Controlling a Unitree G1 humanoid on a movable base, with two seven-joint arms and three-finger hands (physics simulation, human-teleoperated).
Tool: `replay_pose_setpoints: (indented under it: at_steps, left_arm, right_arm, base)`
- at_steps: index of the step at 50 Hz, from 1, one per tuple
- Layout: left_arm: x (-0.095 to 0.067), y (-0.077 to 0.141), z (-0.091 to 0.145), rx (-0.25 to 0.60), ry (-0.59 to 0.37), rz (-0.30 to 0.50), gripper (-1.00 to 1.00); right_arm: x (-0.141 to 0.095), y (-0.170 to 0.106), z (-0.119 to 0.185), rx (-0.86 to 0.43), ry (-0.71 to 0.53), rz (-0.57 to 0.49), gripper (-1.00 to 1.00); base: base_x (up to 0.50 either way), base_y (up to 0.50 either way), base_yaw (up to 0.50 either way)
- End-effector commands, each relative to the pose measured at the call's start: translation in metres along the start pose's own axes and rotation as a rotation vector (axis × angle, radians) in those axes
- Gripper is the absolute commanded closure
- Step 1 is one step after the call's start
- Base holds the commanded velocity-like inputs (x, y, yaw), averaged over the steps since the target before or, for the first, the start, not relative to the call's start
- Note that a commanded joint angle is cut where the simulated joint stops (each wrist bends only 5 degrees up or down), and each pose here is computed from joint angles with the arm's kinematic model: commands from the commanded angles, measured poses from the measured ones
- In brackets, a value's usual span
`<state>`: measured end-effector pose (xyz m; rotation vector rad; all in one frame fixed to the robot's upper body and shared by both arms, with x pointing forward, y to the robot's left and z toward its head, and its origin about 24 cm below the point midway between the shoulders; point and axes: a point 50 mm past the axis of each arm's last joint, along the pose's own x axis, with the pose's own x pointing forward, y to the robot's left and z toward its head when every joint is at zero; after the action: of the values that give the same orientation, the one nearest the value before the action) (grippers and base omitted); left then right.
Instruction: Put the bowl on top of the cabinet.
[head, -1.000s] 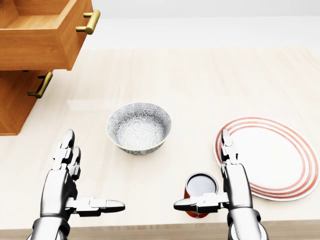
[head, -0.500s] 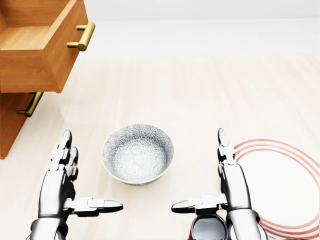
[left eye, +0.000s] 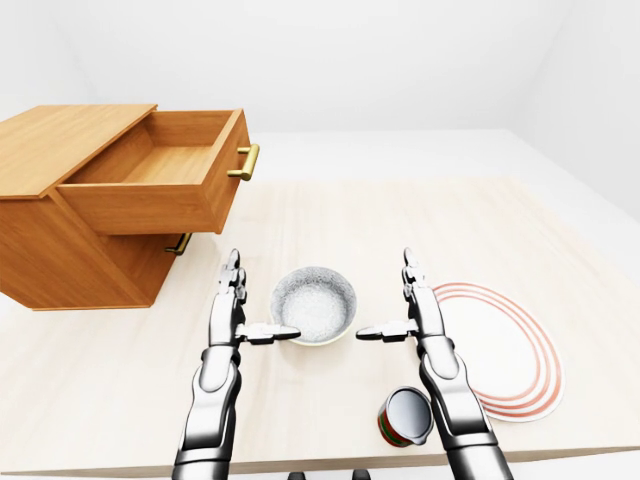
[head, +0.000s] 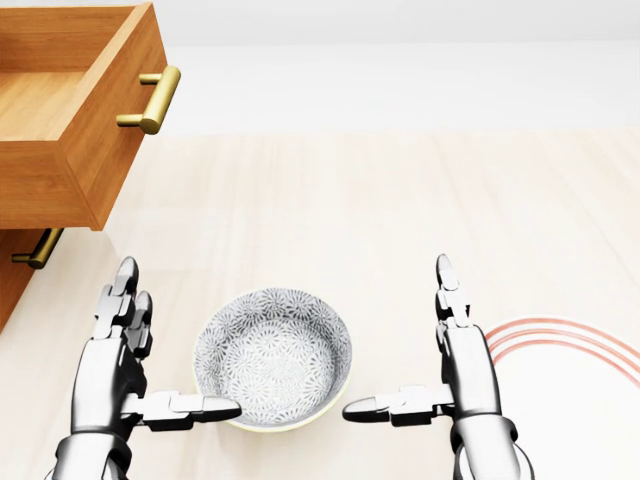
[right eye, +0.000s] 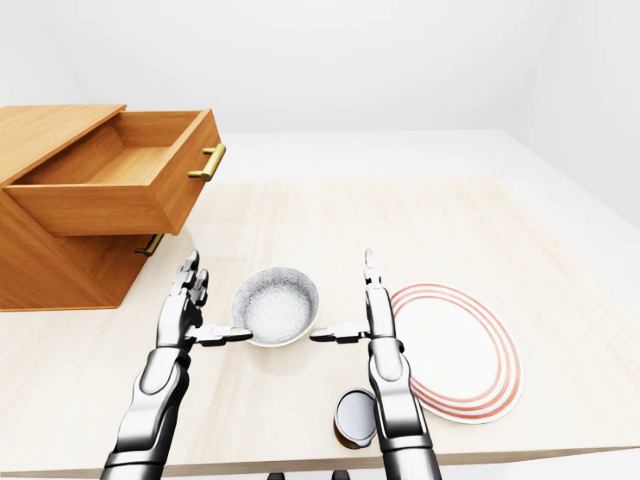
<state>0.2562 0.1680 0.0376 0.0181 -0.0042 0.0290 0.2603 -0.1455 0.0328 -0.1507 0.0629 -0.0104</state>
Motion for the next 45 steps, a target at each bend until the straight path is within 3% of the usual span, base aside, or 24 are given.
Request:
replay_pose_setpoints:
  at_steps: [1,7,13,22,27,28,30,33,36,40,45]
  left_arm:
    - [-0.001,0.001,-0.001,0.001,0.000,0.002,-1.00]
    - [-0.003,-0.001,-0.001,0.031,-0.018,-0.002,-1.00]
    - [-0.015,-0.008,0.002,0.115,-0.040,-0.006,-1.00]
    - [-0.031,-0.017,-0.015,0.228,0.026,0.008,-1.00]
    - [-0.042,-0.017,-0.023,0.332,0.046,0.072,-1.00]
    - [-0.047,-0.016,-0.029,0.401,0.059,0.107,-1.00]
    - [-0.052,-0.017,-0.032,0.430,0.069,0.111,-1.00]
    - [-0.061,-0.014,-0.038,0.554,0.062,0.178,-1.00]
    - [-0.067,-0.016,-0.038,0.570,0.060,0.166,-1.00]
    - [-0.070,-0.011,-0.031,0.665,0.001,0.244,-1.00]
    - [-0.072,-0.010,-0.026,0.707,-0.037,0.280,-1.00]
  right_arm:
    - [0.001,-0.004,0.000,0.011,-0.005,-0.032,-1.00]
    - [0.001,-0.005,-0.001,0.019,-0.004,-0.041,-1.00]
    - [0.001,-0.005,-0.001,0.038,-0.006,-0.031,-1.00]
    - [0.001,-0.004,-0.001,0.031,-0.005,-0.032,-1.00]
    - [0.001,-0.005,-0.001,0.027,-0.005,-0.035,-1.00]
    - [0.003,-0.005,-0.003,0.018,-0.002,-0.037,-1.00]
    - [0.003,-0.004,-0.004,0.013,0.001,-0.037,-1.00]
    - [0.002,-0.003,-0.003,0.007,-0.001,-0.034,-1.00]
    - [0.003,-0.003,-0.004,0.008,0.000,-0.035,-1.00]
    - [0.003,-0.002,-0.004,0.004,0.002,-0.032,-1.00]
    - [0.003,-0.001,-0.004,0.001,0.003,-0.030,-1.00]
  base:
    - [0.00,0.00,0.00]
    - [0.00,0.00,0.00]
    - [0.00,0.00,0.00]
    - [0.00,0.00,0.00]
    - [0.00,0.00,0.00]
    - [0.00,0.00,0.00]
    - [0.00,0.00,0.00]
    - [0.00,0.00,0.00]
    - [0.00,0.00,0.00]
    - [0.00,0.00,0.00]
    - [0.00,0.00,0.00]
